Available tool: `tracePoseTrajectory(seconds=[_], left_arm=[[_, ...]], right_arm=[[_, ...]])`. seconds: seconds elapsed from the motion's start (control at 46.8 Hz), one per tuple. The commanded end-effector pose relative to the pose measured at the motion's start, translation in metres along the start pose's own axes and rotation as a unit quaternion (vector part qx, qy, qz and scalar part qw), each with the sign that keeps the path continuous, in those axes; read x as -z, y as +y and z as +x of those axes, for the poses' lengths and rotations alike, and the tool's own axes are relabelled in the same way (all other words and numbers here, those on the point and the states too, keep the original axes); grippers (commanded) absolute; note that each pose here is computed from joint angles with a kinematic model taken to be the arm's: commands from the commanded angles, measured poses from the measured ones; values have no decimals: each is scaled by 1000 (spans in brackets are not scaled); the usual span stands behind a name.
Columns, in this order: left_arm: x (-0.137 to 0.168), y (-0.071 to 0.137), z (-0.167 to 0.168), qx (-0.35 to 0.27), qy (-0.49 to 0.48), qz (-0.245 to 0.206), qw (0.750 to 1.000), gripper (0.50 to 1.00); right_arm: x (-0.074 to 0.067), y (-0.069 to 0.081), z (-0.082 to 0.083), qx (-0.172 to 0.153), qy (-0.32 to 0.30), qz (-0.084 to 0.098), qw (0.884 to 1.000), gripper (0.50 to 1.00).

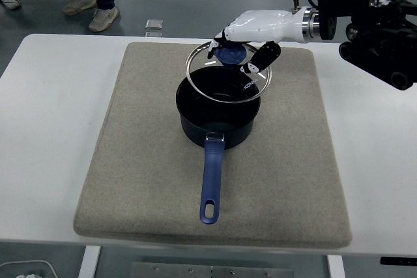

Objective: Lift the pot lid and place it to the right of the pot.

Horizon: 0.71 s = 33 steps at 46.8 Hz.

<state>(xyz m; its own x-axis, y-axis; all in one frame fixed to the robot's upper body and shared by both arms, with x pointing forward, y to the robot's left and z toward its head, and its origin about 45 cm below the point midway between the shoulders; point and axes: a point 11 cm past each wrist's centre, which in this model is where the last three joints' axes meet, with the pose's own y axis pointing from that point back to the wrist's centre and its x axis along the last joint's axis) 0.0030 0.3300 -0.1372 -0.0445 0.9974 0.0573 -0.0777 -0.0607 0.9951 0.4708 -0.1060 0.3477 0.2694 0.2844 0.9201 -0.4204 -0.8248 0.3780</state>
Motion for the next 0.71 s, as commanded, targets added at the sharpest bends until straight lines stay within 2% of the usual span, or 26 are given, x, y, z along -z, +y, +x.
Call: tracePoseTrajectory(seconds=[0.0, 0.342, 0.427, 0.577, 0.684], left_arm=[[0, 0, 0, 0, -1, 0, 1000, 1000], [0, 0, 0, 0, 0, 0, 1000, 1000], [0, 0, 0, 0, 0, 0, 1000, 1000], [0, 0, 0, 0, 0, 0, 1000, 1000], [0, 0, 0, 0, 0, 0, 1000, 1000]], right_arm=[[-10, 5, 4, -5, 2, -17, 1000, 500], [-45, 26, 15, -36, -19, -74, 996, 500], [-50, 30, 13, -35, -21, -83, 996, 500], [-65, 41, 10, -33, -22, -111, 993, 500], [-72, 46, 2, -18, -17, -123, 992, 500]])
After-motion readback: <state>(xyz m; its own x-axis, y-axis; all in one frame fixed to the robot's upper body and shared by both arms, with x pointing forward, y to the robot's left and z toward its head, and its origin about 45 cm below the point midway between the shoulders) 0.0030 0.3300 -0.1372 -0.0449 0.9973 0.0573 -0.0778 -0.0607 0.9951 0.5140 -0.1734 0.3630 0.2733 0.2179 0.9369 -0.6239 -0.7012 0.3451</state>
